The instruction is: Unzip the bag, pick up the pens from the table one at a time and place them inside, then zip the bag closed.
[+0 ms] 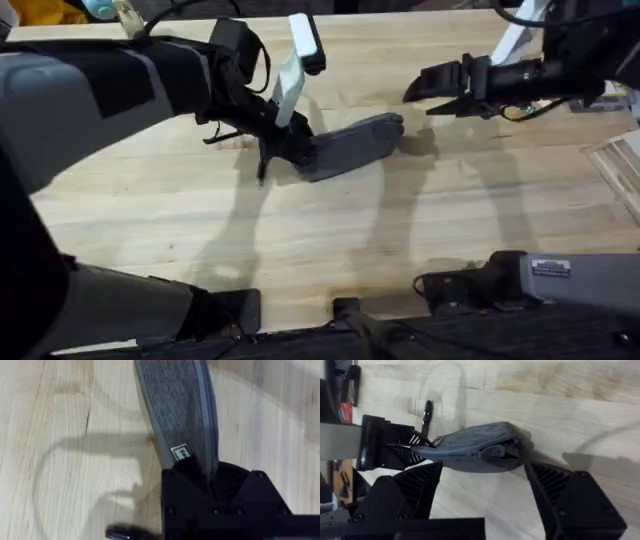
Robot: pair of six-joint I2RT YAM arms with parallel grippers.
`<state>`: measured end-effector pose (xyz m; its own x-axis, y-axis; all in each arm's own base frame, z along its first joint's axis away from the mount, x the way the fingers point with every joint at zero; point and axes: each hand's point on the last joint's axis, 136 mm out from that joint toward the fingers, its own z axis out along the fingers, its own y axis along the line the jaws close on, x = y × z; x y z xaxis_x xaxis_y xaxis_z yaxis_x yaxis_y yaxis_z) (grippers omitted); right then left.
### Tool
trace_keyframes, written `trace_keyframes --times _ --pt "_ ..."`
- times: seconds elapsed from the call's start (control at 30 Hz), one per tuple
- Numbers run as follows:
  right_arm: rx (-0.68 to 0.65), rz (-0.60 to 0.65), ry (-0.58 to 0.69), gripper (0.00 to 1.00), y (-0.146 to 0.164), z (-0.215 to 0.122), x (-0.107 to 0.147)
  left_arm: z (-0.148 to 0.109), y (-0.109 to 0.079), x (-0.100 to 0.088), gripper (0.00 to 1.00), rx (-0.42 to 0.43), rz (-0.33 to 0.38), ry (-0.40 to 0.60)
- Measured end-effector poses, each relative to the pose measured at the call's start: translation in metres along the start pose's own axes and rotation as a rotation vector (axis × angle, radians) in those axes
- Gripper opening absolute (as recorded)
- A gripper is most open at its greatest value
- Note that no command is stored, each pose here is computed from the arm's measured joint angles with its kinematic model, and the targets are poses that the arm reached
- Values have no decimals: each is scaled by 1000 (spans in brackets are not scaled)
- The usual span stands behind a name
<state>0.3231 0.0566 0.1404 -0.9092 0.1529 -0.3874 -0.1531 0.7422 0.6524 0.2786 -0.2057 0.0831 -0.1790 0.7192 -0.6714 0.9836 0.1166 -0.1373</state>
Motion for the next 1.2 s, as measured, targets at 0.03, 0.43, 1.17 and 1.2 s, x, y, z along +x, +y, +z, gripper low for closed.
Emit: trace_keyframes --times 0.03,0.43,1.17,1.2 --pt "0 4 5 996 -2 2 0 0 0 0 43 0 0 0" --pt "-5 34 74 996 -23 31 7 0 0 0 44 0 0 0" --pt "-62 -28 133 681 -6 61 13 0 1 0 43 -2 3 -2" --pt "-63 -27 132 668 -6 61 13 0 1 0 43 -2 3 -1"
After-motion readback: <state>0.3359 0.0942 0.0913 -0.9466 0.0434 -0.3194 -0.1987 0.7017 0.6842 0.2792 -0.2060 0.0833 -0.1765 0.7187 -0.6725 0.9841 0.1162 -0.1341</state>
